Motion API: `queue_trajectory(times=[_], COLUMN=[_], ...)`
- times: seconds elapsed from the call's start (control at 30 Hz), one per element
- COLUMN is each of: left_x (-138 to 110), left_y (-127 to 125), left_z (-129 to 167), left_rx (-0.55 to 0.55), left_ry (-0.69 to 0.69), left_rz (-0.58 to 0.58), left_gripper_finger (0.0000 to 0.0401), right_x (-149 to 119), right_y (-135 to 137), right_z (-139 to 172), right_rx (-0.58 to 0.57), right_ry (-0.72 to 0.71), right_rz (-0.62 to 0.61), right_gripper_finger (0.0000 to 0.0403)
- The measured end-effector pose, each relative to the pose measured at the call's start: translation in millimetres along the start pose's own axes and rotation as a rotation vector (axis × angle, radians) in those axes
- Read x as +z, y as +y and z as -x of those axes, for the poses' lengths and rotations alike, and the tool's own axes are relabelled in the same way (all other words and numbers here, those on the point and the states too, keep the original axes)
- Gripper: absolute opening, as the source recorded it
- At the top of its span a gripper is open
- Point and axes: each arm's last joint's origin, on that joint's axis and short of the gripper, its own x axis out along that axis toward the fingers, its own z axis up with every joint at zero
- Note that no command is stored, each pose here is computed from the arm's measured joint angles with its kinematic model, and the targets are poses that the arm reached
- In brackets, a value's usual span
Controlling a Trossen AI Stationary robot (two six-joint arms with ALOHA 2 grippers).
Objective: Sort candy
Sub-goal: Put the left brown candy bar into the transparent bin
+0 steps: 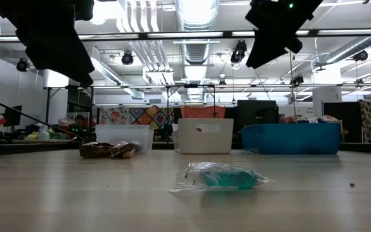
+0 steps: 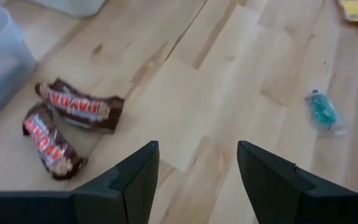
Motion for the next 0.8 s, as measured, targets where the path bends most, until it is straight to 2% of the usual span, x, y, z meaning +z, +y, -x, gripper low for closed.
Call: queue_trajectory(times=[0.4, 0.8], left_x=[-7, -17], left_y=[8, 21], left_z=[1, 4], left_rx=[0.071, 0.177], left_ry=[0.076, 0.206], left_rz=[0.043, 0.099], left_gripper_finger=[0.0201, 0.0201], right_x=[-23, -51], right_y=[41, 65], right_z=[27, 34], right_rx=[0.166, 0.312], right_ry=[-0.038, -0.112], right_rz=[0.008, 0.007], right_gripper_finger=[0.0123, 0.0123])
